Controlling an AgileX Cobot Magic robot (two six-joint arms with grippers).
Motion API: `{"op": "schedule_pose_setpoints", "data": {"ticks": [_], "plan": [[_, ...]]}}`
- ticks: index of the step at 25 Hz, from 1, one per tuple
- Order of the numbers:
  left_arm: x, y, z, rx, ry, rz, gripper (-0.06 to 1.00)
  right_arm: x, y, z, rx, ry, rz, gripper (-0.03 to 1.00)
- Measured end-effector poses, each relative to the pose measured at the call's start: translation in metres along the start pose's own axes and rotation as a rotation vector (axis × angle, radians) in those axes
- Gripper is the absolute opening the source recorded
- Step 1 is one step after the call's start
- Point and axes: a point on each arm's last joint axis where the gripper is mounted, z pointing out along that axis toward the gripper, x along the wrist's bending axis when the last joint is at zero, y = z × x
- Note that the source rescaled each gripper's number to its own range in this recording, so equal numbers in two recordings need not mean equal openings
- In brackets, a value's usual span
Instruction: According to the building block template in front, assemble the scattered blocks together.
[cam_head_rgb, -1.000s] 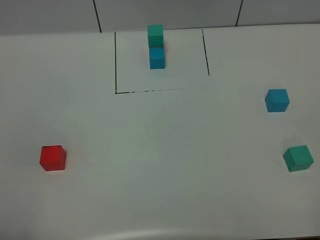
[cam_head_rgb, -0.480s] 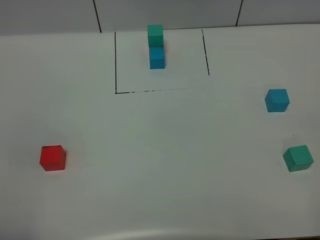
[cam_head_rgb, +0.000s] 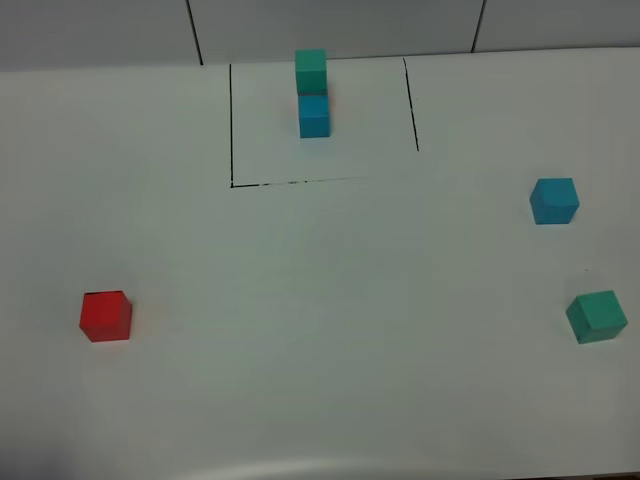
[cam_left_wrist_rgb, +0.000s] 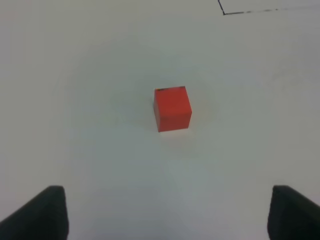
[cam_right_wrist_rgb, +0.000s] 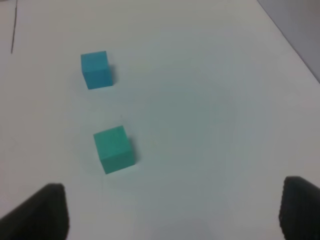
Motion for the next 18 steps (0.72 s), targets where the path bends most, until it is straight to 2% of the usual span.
{"op": "schedule_pose_setpoints", "data": {"ticks": [3,7,14,18], "plan": [[0.001,0.026,0.009,0.021,0.001,-0.001,0.72,0.0,0.0,0.0,0.0,0.0,0.0,0.79],[0.003,0.066,0.03,0.135,-0.001,-0.008,0.71,0.0,0.0,0.0,0.0,0.0,0.0,0.79],[0.002,0.132,0.09,0.39,-0.051,-0.052,0.71,0.0,0.0,0.0,0.0,0.0,-0.001,0.79],[-0.002,0.14,0.136,0.567,-0.072,-0.044,0.71,0.0,0.0,0.0,0.0,0.0,-0.001,0.79]]}}
